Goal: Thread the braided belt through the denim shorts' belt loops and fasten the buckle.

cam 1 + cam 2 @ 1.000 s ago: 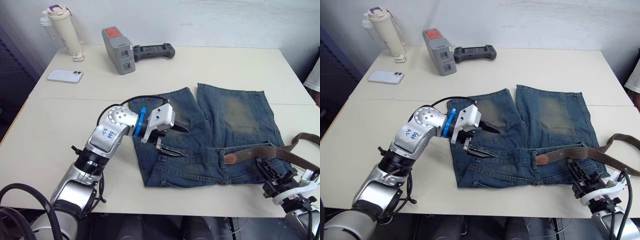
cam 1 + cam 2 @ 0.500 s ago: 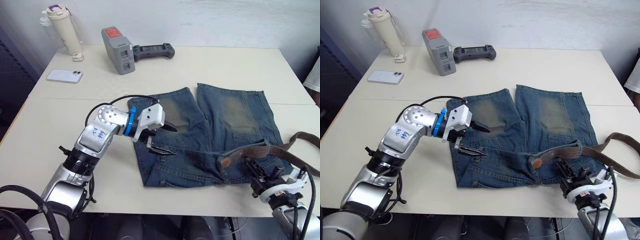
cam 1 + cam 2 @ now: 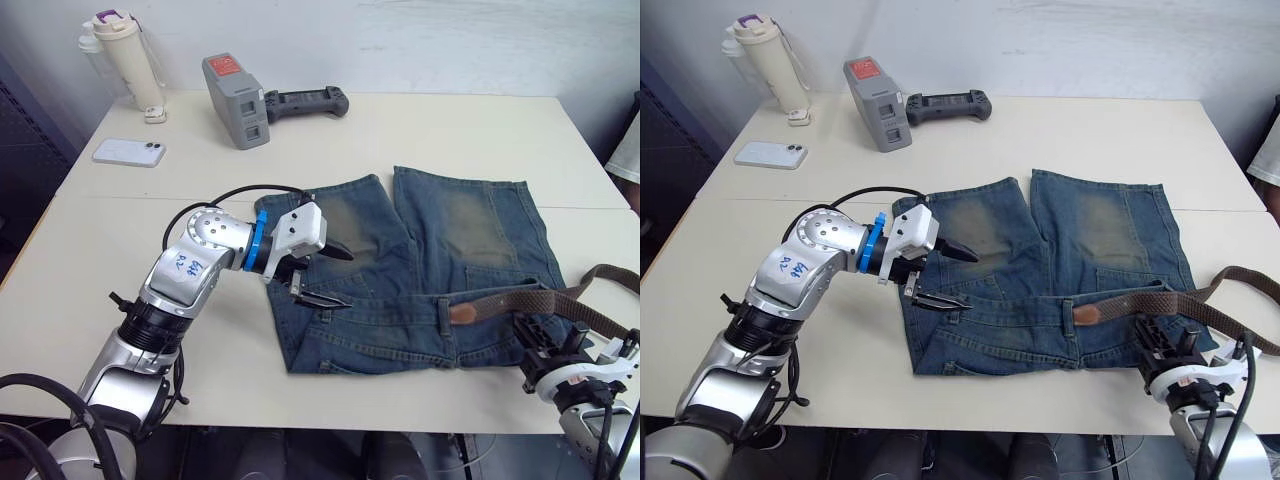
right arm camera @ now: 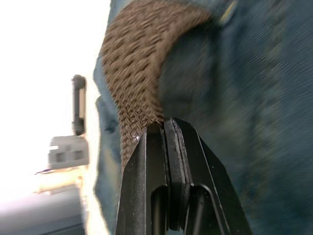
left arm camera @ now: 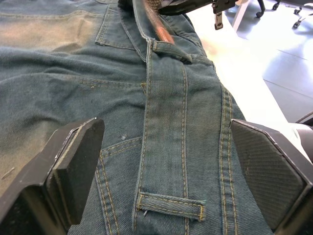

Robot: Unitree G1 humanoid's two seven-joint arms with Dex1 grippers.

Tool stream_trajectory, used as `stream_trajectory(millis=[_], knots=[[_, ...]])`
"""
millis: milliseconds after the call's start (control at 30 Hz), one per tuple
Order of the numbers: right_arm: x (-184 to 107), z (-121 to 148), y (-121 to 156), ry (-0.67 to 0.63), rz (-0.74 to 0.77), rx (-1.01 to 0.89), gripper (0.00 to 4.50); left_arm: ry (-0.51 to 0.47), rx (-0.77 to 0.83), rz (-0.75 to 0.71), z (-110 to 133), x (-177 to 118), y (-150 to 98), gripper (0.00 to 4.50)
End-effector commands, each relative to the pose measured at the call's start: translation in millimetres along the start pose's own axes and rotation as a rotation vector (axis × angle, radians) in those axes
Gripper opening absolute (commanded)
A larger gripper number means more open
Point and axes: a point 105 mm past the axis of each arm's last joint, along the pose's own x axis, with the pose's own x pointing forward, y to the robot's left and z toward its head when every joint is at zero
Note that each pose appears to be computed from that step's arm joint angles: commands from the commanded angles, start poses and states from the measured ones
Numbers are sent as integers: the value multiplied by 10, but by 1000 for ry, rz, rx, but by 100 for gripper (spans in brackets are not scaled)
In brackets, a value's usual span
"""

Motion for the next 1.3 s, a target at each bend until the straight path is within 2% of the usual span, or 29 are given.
stream_trajectory(millis=[33,367,567,767,933,1133,1300], knots=[[-48,-14,156,-11,51,-6,4,-35,23,7,100,-38,-23,450],[-78,-244,223,51,48,4,4,-33,14,11,82,-32,-27,450],[-167,-210,294,25,78,-19,4,-33,8,8,61,-23,-44,450],[-275,-61,146,-19,11,-59,4,-36,10,3,60,-8,-45,450],[-291,3,130,-48,9,-54,4,-38,9,-8,55,9,-64,450],[-296,6,144,-56,7,-50,4,-37,10,-13,53,13,-69,450],[-283,-133,198,-15,-3,-44,4,-38,13,-17,56,28,-74,450]])
